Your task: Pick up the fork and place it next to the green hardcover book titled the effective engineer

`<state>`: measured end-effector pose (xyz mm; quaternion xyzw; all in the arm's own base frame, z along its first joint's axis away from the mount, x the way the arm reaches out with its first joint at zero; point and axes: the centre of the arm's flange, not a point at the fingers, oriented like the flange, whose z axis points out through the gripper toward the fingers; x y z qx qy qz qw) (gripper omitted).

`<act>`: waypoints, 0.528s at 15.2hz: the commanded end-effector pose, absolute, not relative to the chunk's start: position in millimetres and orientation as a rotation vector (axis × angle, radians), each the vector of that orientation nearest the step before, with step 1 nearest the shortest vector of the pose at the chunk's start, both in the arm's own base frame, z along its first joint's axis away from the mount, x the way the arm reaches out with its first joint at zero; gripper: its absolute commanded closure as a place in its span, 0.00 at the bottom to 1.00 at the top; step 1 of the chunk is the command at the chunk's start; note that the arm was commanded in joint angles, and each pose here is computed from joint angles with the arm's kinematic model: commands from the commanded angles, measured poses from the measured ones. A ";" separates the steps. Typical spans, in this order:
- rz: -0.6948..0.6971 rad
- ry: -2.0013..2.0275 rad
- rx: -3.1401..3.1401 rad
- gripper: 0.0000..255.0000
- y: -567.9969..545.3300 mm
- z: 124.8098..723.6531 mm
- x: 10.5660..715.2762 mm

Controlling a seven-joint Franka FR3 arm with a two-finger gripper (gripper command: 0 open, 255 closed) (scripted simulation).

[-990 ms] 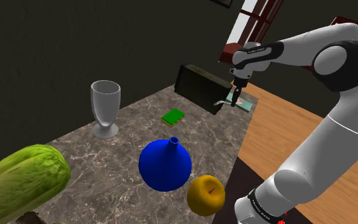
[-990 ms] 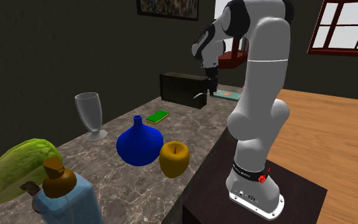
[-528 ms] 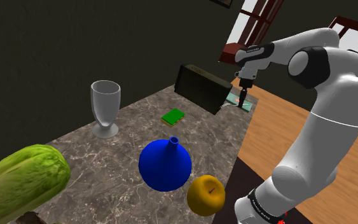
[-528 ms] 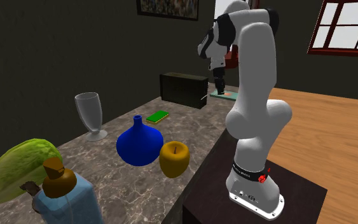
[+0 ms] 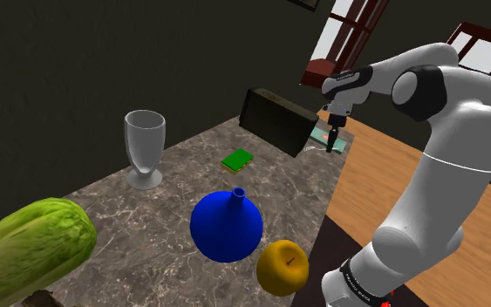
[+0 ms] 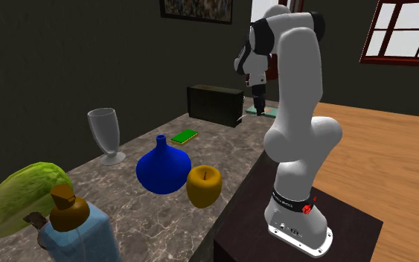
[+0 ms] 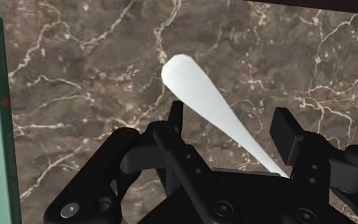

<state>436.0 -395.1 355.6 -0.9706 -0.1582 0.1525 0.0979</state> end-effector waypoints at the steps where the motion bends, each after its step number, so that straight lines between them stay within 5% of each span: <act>1: 0.230 -0.524 -3.102 1.00 -414.1 357.5 470.1; 8: 0.230 -0.524 -3.102 1.00 -414.1 322.5 470.1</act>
